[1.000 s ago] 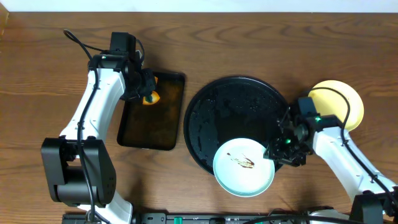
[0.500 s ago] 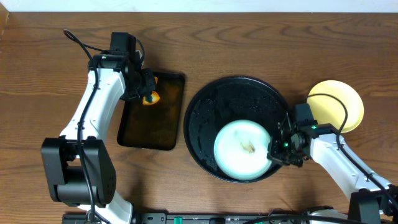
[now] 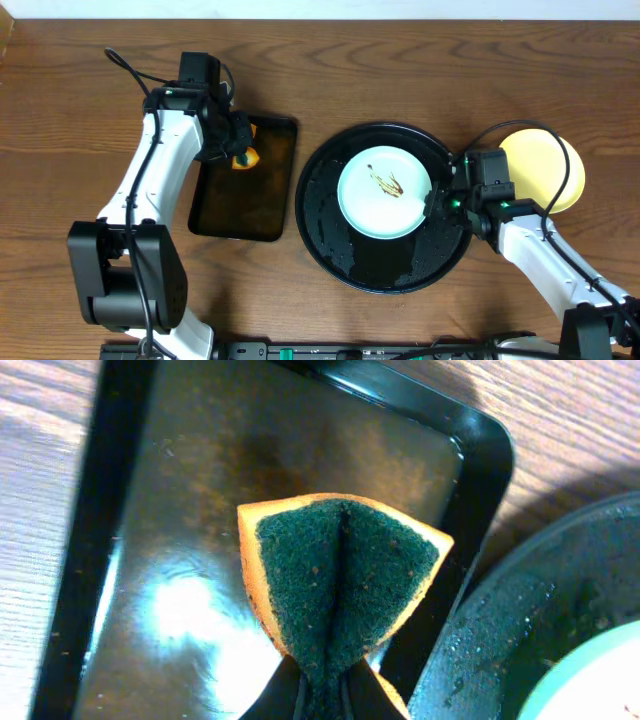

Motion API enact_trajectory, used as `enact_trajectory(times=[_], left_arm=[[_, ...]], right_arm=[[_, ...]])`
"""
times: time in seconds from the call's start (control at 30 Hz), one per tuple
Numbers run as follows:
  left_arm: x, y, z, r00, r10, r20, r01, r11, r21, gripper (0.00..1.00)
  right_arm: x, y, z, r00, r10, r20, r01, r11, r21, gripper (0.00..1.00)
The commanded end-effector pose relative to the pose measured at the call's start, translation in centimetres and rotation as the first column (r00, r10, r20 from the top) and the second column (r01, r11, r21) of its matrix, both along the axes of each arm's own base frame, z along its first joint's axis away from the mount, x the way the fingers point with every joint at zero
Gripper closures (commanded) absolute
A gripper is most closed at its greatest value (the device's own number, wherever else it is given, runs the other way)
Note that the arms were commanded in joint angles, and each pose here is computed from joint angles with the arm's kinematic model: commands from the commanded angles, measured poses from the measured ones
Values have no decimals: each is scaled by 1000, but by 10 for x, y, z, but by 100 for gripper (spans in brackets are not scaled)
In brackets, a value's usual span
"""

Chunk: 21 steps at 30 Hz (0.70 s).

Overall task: Clean dirty plates on tray and stack at the side
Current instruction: 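Grasp the remaining blue plate rim with the right gripper and tilt it, then dip the sponge into the black tray with the left gripper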

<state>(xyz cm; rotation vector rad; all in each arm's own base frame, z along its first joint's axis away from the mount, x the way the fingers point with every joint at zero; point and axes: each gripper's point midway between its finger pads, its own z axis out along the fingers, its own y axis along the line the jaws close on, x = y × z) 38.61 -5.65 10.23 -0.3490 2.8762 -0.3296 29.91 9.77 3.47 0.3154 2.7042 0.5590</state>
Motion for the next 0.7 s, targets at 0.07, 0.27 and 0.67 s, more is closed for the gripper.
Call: enact_trajectory(times=[0.07,0.27,0.67], left_arm=[[-3,-20,-5,998,-57,-6,57,998,-4,92],[-3,-13,-11,998,-62,-3,62,991,121,92],[-36,-14,-78,976,-213,-45,217,967,135,93]], right_arm=[[-12,3,-19,997,11,-72,-15,998,-57,99],[-19,8,-33,992,30,-119,-38,997,-66,99],[-21,10,-34,992,40,-123,-48,997,-66,99]])
